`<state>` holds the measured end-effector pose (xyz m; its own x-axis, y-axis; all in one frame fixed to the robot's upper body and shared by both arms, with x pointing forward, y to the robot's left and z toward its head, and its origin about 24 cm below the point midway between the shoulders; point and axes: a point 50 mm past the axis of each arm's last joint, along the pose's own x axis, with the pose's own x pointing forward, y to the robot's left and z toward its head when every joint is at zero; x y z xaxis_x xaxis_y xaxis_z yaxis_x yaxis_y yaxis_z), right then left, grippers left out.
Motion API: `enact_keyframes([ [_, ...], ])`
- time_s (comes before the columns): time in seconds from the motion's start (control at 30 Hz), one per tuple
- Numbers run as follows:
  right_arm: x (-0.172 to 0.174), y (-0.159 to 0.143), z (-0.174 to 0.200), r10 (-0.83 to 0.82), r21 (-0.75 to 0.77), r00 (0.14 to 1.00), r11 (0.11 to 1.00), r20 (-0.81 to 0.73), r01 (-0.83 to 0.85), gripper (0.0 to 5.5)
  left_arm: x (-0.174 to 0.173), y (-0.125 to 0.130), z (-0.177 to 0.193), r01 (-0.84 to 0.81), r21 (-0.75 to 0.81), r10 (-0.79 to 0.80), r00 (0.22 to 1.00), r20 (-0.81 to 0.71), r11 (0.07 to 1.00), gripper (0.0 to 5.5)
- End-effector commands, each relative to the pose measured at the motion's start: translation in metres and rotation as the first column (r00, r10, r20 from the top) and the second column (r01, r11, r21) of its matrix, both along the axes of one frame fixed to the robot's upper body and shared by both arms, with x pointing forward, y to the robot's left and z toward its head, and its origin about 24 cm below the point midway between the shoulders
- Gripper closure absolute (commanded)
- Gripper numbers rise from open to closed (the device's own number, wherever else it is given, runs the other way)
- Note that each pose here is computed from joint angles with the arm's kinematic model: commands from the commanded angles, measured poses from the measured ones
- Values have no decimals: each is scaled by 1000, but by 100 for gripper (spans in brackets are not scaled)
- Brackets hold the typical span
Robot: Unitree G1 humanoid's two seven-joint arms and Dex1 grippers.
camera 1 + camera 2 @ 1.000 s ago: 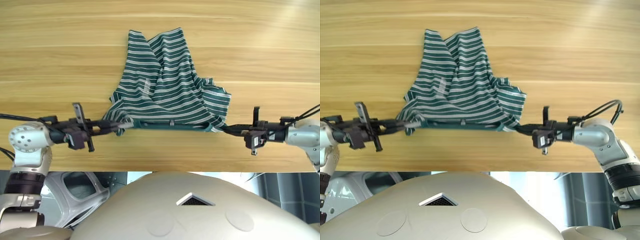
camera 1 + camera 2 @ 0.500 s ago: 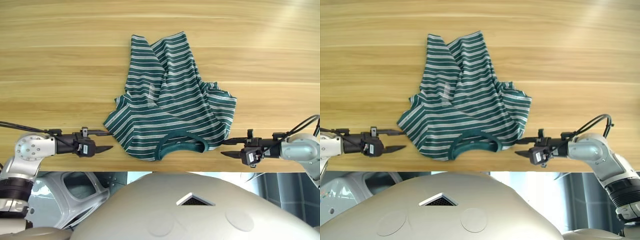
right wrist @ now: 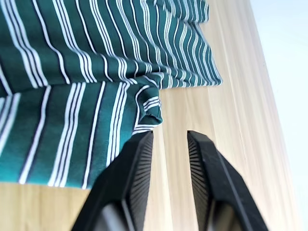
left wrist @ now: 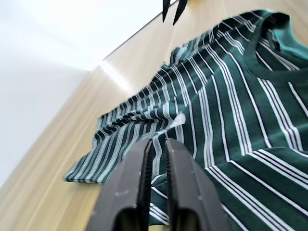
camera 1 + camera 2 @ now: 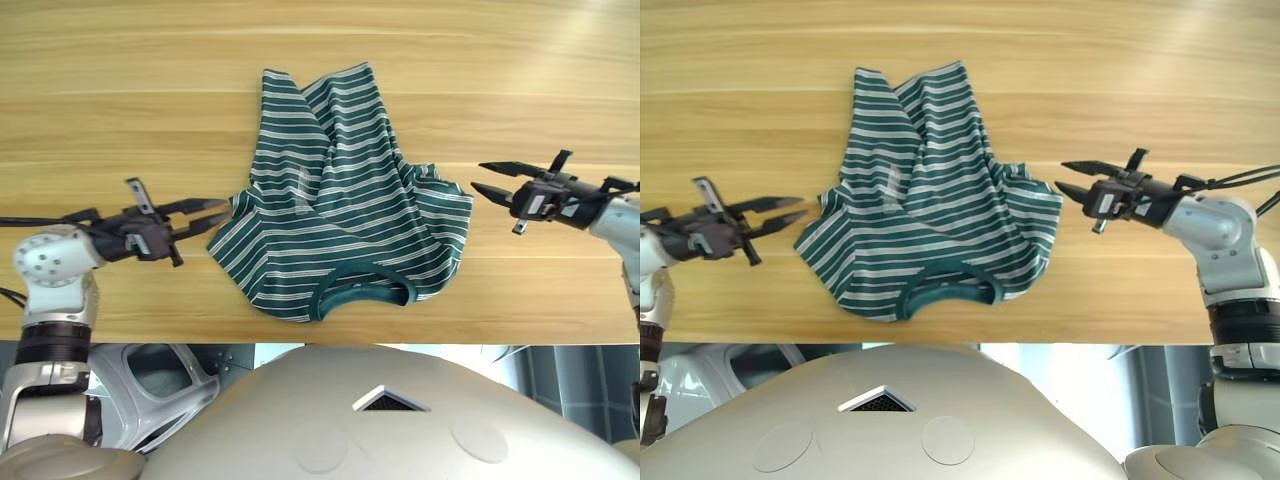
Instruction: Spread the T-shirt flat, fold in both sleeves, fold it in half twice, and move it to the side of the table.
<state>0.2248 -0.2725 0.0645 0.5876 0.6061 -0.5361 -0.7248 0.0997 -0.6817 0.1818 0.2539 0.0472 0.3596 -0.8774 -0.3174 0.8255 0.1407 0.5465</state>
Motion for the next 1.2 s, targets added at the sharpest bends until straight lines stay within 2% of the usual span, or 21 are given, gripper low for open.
enact_keyframes([
  [0.03, -3, -1, -10, 24, -60, 999, 998, -34, -26, 502, 1, -7, -11, 39, 35, -39, 999, -21, 999, 550],
  [0.1, -8, -2, -16, 42, -80, 997, 996, -68, -47, 545, 0, -10, -17, 58, 56, -56, 998, -35, 997, 550],
  [0.23, -14, 0, -22, 75, -93, 991, 992, -110, -85, 545, 1, -10, -27, 67, 121, -62, 997, -43, 990, 550],
  [0.43, -16, 10, -32, 108, -90, 984, 988, -139, -122, 545, 9, 3, -50, 20, 353, -8, 999, -34, 935, 550],
  [0.57, -4, 12, -60, 51, -232, 984, 969, -169, -90, 545, 9, 3, -61, 27, 422, -21, 1000, -20, 906, 550],
  [0.7, -15, 3, -60, 54, -234, 979, 967, -195, -100, 545, 5, 11, -68, 21, 491, -14, 1000, -19, 871, 550],
  [0.97, -57, -9, -55, 57, -180, 964, 978, -259, -106, 545, 1, 19, -69, -8, 517, 0, 1000, 15, 856, 550],
  [1.2, -71, -15, -41, 43, -145, 966, 986, -255, -82, 545, -1, 21, -72, -23, 518, 16, 1000, 19, 855, 550],
])
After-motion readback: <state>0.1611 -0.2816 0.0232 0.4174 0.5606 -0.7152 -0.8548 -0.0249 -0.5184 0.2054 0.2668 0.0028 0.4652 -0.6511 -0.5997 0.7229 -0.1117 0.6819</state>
